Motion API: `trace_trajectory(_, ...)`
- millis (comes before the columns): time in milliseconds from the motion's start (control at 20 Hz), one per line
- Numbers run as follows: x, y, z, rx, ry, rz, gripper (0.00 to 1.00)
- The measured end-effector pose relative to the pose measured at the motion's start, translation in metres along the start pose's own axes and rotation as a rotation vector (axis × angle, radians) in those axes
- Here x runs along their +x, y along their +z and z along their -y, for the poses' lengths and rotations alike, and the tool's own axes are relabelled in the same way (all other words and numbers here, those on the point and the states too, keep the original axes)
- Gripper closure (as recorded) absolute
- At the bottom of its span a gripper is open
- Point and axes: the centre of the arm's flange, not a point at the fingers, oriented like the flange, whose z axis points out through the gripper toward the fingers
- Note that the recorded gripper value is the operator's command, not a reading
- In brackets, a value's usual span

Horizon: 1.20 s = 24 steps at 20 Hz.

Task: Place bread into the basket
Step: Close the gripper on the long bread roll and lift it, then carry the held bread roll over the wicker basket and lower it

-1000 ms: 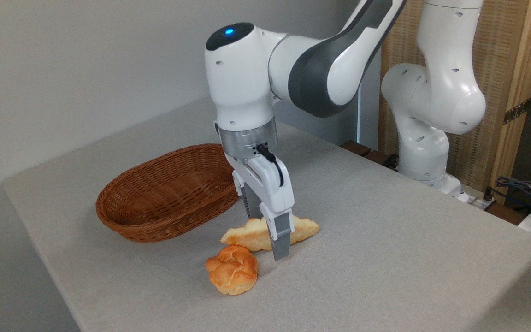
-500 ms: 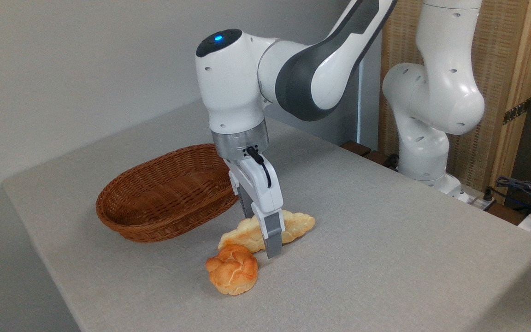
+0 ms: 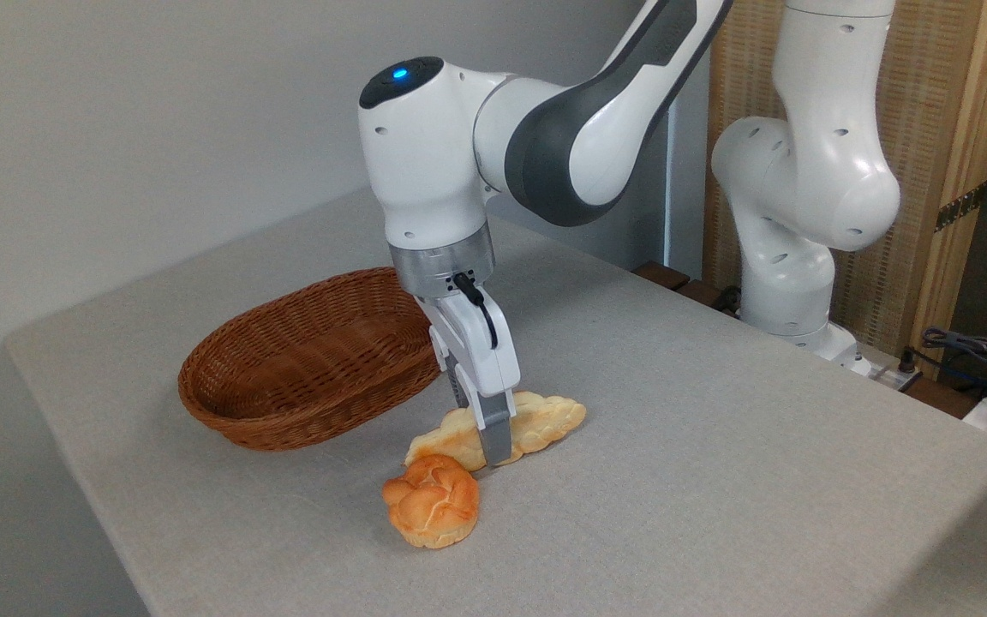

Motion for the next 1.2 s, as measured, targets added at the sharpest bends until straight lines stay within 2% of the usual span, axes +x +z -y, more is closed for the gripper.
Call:
trace_trajectory(250, 0.002, -0.011, 0.000, 0.004, -0.012, -0.034, 0.68)
trace_trajectory(350, 0.005, -0.023, -0.005, 0.015, -0.004, -0.054, 0.72)
trace_trajectory(700, 0.010, -0.038, -0.018, 0.007, 0.012, -0.069, 0.73)
trace_trajectory(800, 0.017, -0.052, -0.020, 0.001, -0.013, -0.124, 0.71)
trace_trajectory(850, 0.028, -0.070, -0.022, 0.007, -0.026, -0.172, 0.70)
trace_trajectory(1000, 0.044, -0.105, -0.023, 0.016, -0.087, -0.262, 0.69)
trace_trajectory(1050, 0.047, -0.115, -0.023, 0.014, -0.105, -0.290, 0.59)
trace_trajectory(1100, 0.051, -0.123, -0.024, 0.010, -0.124, -0.313, 0.34)
trace_trajectory(1150, 0.055, -0.128, -0.026, 0.005, -0.150, -0.328, 0.21)
trace_trajectory(1200, 0.060, -0.130, -0.029, -0.003, -0.182, -0.332, 0.16)
